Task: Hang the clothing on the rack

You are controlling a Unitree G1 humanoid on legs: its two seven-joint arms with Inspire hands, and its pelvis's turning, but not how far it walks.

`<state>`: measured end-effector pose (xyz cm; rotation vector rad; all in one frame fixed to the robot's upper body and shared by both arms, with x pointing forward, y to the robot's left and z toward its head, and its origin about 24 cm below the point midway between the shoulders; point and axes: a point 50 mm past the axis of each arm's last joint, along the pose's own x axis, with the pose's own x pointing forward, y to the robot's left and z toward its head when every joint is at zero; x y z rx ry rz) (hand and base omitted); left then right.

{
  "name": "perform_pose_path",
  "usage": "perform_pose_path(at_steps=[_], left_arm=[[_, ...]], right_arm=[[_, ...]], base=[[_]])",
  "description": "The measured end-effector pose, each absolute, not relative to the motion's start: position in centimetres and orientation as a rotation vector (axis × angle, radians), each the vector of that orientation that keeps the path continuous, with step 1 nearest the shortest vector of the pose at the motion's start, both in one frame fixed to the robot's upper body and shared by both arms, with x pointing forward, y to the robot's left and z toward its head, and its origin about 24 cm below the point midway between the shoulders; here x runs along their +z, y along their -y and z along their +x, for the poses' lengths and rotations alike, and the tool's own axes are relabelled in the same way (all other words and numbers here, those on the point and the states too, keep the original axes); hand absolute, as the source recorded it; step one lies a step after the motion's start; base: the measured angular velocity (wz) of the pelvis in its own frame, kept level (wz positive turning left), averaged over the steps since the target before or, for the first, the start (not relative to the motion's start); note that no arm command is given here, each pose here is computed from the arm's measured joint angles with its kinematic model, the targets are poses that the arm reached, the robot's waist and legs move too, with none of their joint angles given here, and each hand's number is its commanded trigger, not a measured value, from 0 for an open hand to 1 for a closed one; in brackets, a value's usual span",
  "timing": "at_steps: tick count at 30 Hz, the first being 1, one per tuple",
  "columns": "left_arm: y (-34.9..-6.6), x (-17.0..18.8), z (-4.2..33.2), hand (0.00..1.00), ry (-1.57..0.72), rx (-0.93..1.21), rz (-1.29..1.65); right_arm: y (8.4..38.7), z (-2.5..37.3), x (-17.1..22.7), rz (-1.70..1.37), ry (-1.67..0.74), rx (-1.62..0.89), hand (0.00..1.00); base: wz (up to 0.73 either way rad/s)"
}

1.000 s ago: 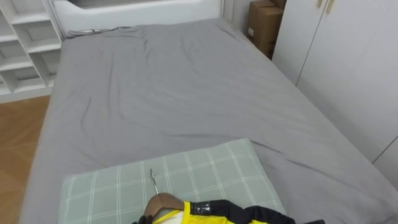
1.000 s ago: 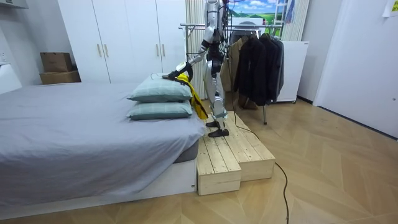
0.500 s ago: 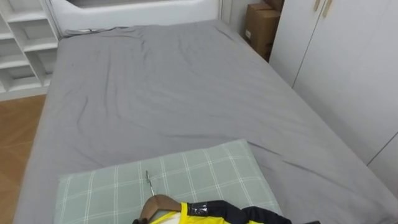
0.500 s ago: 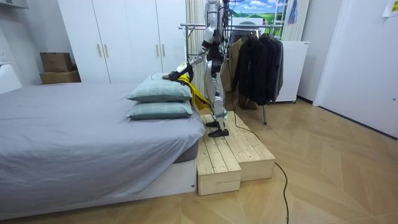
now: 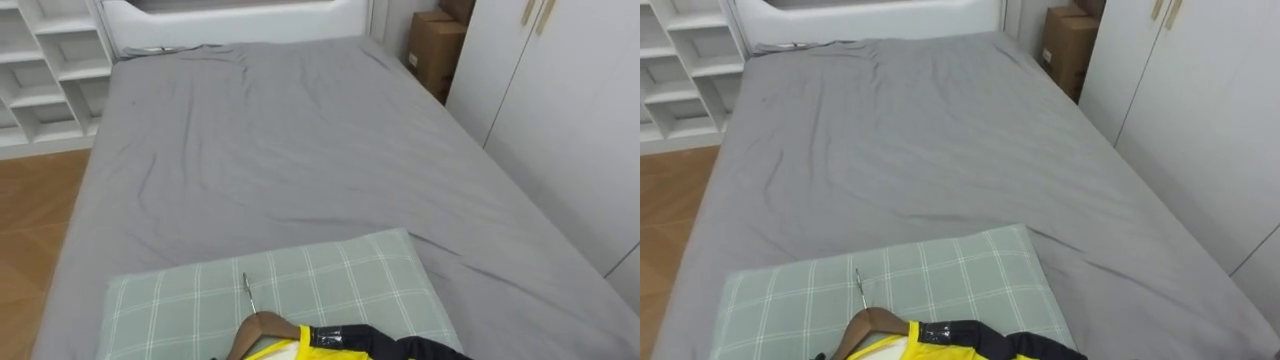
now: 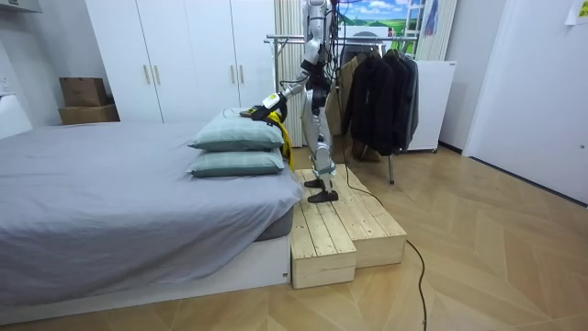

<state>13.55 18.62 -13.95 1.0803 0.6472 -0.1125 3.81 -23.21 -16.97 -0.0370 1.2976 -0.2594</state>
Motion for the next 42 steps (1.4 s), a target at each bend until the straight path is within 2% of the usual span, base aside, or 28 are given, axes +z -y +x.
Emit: perform_pose_path(at_steps=[18, 31, 42], left_arm=[[-18.6, -14.0, 13.3, 0.0, -0.685, -0.049, 1.031], [-18.8, -14.2, 13.1, 0.0, -0.723, -0.03, 1.018], [-18.9, -14.2, 13.4, 0.0, -0.741, -0.027, 1.03]], right_arm=[[23.4, 2.7, -17.1, -0.138, -1.356, -0.259, 0.0], [23.3, 1.6, -17.2, -0.362, -1.462, -0.076, 0.0], [23.0, 0.3, -17.3, -0.434, -1.551, 0.008, 0.0]], base=[[0.0], [0.0], [0.0]])
